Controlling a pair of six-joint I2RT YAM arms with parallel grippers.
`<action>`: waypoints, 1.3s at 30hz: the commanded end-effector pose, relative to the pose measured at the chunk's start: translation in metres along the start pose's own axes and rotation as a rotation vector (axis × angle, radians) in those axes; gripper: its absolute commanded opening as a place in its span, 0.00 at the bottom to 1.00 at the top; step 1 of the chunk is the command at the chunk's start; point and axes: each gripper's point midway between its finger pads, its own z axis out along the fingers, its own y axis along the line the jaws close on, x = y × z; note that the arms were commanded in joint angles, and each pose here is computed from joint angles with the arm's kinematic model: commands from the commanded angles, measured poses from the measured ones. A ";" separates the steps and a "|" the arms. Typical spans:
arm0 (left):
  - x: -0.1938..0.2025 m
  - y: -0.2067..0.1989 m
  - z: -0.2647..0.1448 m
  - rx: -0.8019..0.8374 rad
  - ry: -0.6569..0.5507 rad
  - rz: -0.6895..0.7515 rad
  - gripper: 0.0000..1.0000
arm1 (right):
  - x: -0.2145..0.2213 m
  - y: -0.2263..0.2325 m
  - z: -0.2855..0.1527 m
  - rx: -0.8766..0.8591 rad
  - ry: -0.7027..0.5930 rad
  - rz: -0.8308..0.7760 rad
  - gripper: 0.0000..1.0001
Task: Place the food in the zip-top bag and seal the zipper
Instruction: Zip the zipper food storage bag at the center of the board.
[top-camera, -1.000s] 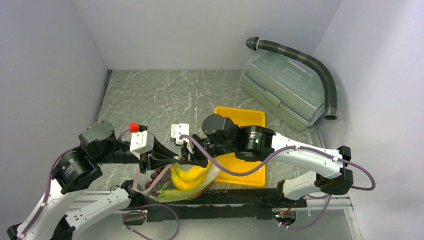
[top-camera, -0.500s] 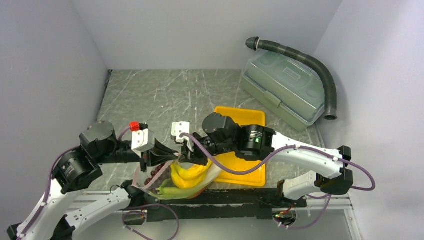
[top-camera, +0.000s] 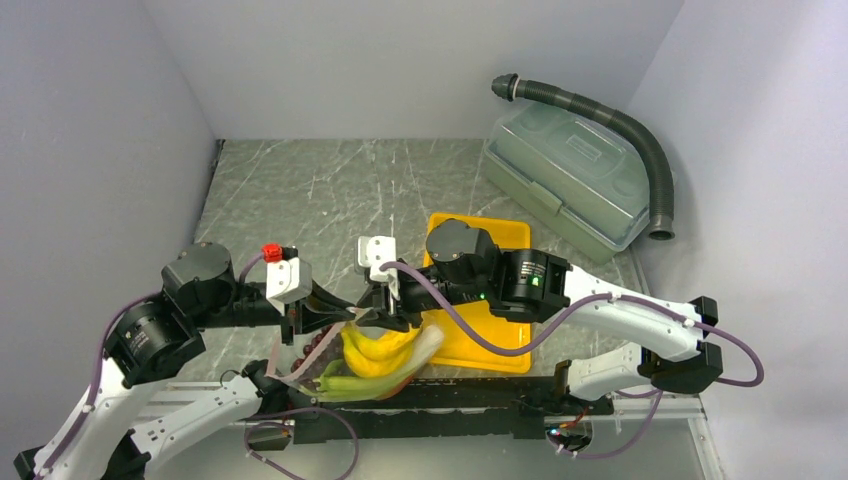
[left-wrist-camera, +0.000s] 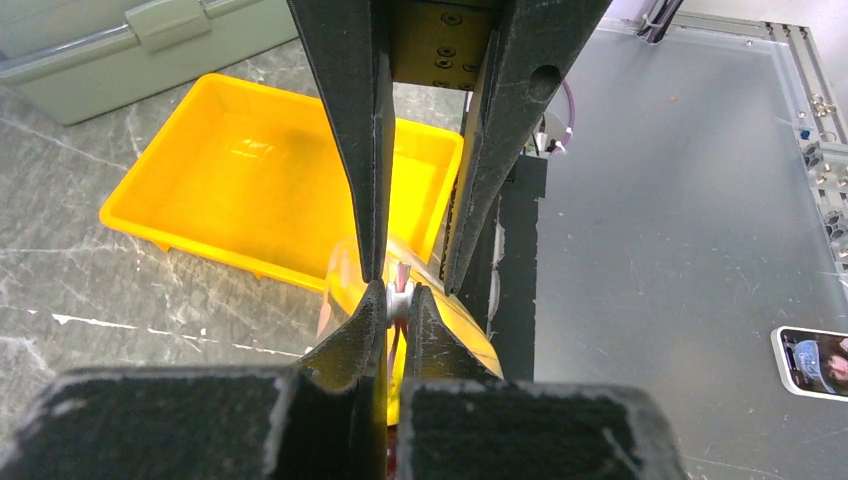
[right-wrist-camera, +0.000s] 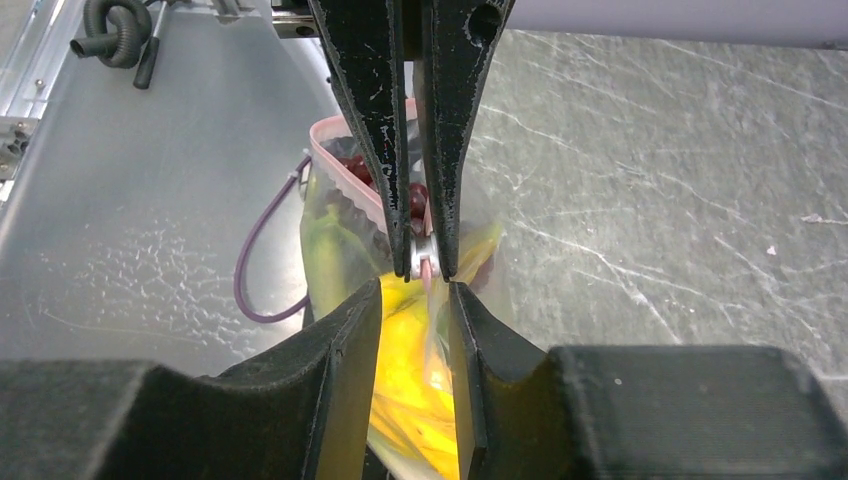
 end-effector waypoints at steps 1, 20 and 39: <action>-0.019 -0.002 -0.005 -0.004 -0.063 0.039 0.00 | -0.010 0.002 0.001 -0.021 -0.036 -0.027 0.35; -0.027 -0.011 -0.011 0.019 -0.097 0.055 0.00 | -0.001 0.002 0.016 -0.046 -0.008 -0.025 0.09; -0.014 -0.003 -0.009 -0.019 -0.045 0.025 0.00 | -0.066 -0.020 -0.049 0.176 -0.245 -0.049 0.00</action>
